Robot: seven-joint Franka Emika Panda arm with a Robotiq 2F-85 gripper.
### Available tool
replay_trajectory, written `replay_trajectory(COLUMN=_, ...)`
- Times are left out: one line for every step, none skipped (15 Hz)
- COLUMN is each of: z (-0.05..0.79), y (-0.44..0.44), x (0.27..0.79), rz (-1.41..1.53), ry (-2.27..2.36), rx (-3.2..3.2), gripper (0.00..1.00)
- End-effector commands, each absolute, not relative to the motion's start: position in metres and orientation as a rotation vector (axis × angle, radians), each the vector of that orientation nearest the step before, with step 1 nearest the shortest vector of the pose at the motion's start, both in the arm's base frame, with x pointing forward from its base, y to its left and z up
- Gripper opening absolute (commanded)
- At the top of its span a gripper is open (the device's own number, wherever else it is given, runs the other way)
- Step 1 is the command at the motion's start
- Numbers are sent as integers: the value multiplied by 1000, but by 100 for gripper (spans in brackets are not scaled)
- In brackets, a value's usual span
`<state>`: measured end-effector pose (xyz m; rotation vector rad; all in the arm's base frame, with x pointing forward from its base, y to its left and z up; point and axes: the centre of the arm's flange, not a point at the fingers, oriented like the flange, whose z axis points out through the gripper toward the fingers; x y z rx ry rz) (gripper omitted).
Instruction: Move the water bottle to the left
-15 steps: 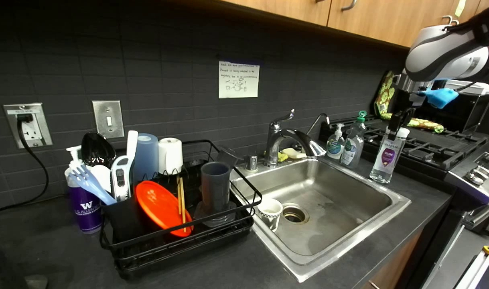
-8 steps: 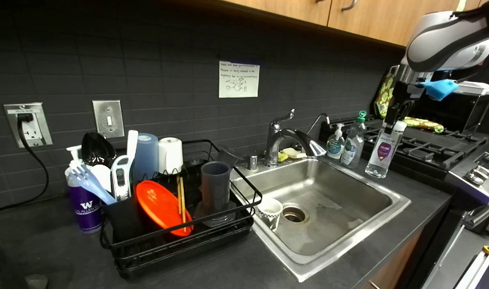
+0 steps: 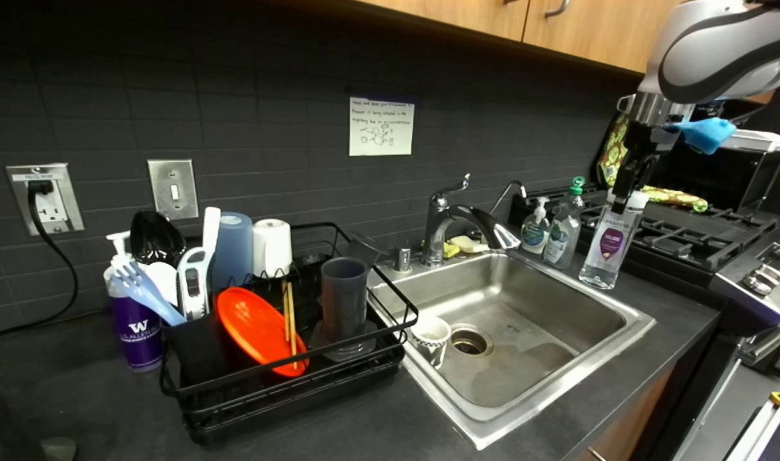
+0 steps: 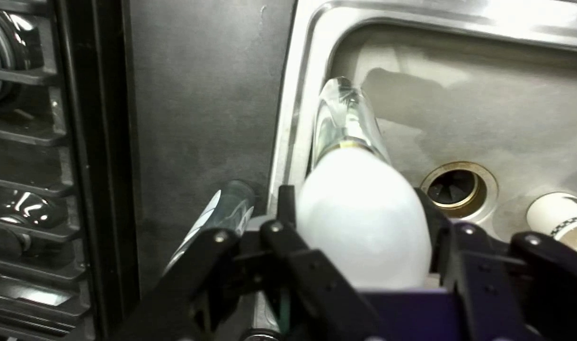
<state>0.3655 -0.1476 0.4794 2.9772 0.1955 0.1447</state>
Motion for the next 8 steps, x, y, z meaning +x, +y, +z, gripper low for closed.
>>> replay_trajectory(z=501, y=-116, x=351, rz=206, ry=222, rx=2991, gripper=32)
replay_trajectory(z=502, y=-109, x=350, rz=212, ry=238, rx=2996, gripper=32)
replay_trajectory(z=505, y=-100, x=349, rz=219, ry=261, rx=3003, gripper=32)
replay_trajectory(z=506, y=-92, x=347, rz=224, ry=280, rx=3008, gripper=32)
replay_trajectory(z=508, y=-84, x=346, rz=234, ry=299, rx=3012, gripper=32)
replay_trajectory(z=510, y=-76, x=344, rz=239, ry=322, rx=3015, gripper=32)
replay_trajectory(z=511, y=-69, x=343, rz=248, ry=340, rx=3019, gripper=32)
replay_trajectory(z=511, y=-61, x=342, rz=249, ry=353, rx=3022, gripper=32)
